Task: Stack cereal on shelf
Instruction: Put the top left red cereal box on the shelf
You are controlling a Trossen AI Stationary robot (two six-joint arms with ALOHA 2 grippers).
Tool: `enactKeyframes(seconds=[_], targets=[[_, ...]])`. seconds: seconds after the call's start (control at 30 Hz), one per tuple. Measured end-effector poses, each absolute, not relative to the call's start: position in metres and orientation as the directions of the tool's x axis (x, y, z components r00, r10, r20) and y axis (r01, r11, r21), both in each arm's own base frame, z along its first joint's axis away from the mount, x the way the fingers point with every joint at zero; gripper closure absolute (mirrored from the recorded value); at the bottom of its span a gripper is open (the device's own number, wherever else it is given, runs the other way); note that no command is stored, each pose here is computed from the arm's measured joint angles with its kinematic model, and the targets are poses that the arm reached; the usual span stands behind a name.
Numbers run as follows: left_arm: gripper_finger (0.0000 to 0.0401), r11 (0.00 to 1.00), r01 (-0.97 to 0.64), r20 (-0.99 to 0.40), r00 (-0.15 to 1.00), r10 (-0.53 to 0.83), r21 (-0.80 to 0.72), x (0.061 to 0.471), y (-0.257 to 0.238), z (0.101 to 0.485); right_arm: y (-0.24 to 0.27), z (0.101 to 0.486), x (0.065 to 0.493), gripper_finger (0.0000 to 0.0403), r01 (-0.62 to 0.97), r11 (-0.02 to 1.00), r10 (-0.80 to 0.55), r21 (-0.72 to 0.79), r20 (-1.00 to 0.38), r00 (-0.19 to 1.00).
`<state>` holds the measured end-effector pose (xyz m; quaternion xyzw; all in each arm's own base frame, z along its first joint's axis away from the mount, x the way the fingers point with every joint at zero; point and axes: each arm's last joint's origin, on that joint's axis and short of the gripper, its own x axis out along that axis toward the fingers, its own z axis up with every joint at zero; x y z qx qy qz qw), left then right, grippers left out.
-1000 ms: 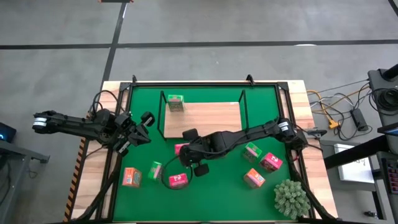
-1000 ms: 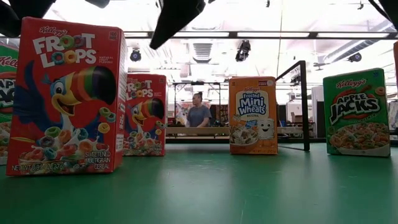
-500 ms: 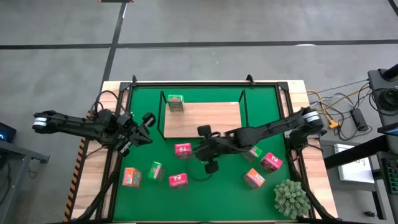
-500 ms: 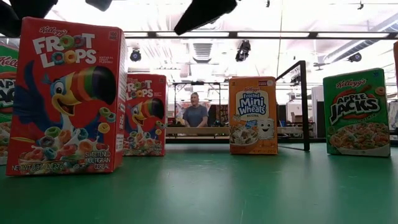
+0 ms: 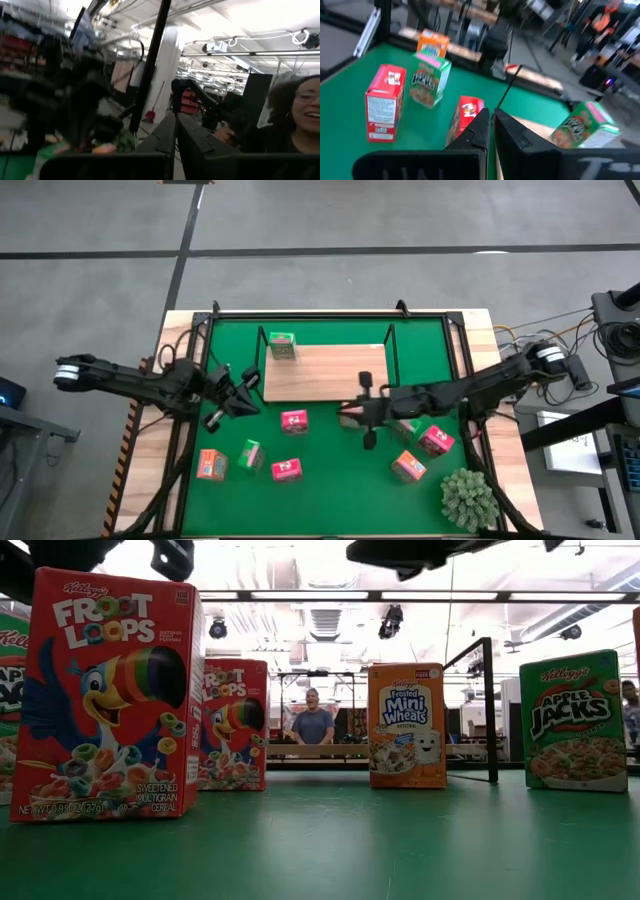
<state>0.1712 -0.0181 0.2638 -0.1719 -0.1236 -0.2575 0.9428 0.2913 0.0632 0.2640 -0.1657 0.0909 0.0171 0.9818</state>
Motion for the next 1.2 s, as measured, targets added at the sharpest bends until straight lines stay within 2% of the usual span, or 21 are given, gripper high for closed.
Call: enactKeyframes(seconds=[0.17,0.4,0.53,0.63,0.8,0.97,1.2], targets=[[0.0401,0.818,0.476,0.293,0.872,-0.392,-0.322,0.181,-0.019,0.256,0.058,0.267,0.268,0.0390,-0.043,0.945,0.010,-0.326,-0.102,0.995],[0.0401,0.828,0.437,0.270,0.894,-0.358,-0.351,0.195,-0.019,0.259,0.054,0.265,0.249,0.0390,-0.056,0.944,0.030,-0.325,-0.086,0.996],[0.0401,0.825,0.423,0.201,0.906,-0.373,-0.374,0.208,-0.020,0.266,0.053,0.261,0.245,0.0390,-0.058,0.945,0.029,-0.322,-0.093,0.995],[0.0401,0.835,0.383,0.098,0.921,-0.376,-0.396,0.221,-0.021,0.269,0.052,0.257,0.244,0.0390,-0.060,0.946,0.029,-0.320,-0.101,0.994],[0.0401,0.852,0.294,-0.174,0.900,-0.399,-0.432,0.236,-0.029,0.269,0.052,0.257,0.241,0.0390,-0.063,0.940,0.029,-0.335,-0.107,0.994],[0.0401,0.882,0.165,-0.440,0.816,-0.374,-0.442,0.247,-0.043,0.271,0.049,0.268,0.228,0.0390,-0.058,0.932,0.029,-0.358,-0.086,0.996],[0.0401,0.944,0.025,-0.706,0.657,-0.263,-0.329,0.262,-0.060,0.276,0.044,0.264,0.207,0.0390,-0.047,0.922,0.028,-0.384,-0.055,0.998]])
